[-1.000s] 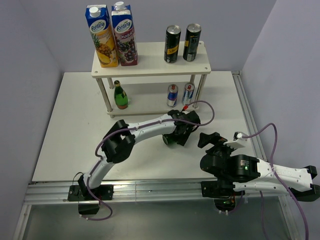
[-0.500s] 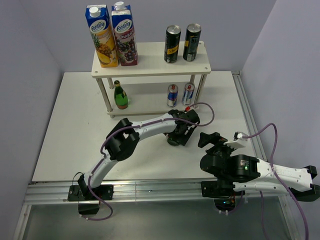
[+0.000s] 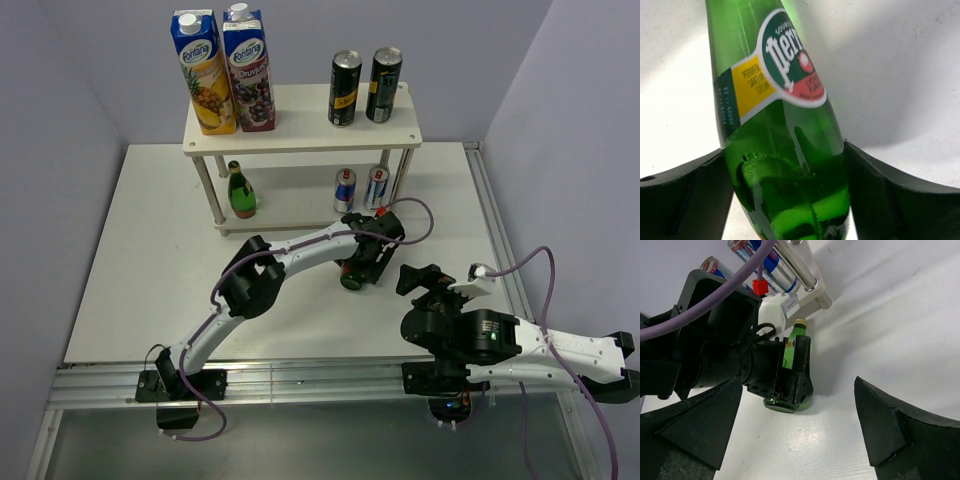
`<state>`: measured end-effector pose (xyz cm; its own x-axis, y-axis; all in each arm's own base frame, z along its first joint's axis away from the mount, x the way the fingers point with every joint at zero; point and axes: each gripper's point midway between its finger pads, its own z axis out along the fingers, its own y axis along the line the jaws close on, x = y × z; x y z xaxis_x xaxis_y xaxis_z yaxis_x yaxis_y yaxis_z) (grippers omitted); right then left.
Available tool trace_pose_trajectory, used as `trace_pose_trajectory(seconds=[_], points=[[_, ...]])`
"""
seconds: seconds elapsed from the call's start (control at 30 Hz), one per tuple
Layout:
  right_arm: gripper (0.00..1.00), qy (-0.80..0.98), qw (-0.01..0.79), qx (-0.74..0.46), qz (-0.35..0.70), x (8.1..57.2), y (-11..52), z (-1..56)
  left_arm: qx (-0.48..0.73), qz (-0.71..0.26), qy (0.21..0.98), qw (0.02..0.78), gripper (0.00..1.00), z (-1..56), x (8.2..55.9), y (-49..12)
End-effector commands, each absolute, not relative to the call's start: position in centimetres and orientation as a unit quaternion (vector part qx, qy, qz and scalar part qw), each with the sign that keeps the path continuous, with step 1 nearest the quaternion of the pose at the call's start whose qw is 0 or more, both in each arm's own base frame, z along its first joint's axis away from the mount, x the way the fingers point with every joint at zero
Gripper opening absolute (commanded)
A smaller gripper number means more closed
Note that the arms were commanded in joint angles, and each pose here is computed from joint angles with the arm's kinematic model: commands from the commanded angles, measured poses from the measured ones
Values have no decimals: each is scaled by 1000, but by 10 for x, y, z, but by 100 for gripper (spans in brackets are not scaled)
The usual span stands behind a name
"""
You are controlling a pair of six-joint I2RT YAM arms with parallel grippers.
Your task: Place and organize the beverage onto the shelf
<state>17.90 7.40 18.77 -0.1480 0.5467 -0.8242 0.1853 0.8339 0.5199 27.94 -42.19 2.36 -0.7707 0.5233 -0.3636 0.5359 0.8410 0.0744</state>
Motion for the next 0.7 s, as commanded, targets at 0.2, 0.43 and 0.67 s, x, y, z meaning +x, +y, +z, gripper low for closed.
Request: trace_pose_trajectory(seconds=[0.2,0.43,0.67], points=[[100,723,620,261,155,182,70,193,248,31,954,165,13,-1,282,-391],[100,724,619,259,158,182,70,193,185,41,962,195,0,8,251,-348],[100,725,622,254,154,183,72,193,102,39,934,341,0,75,231,-302]])
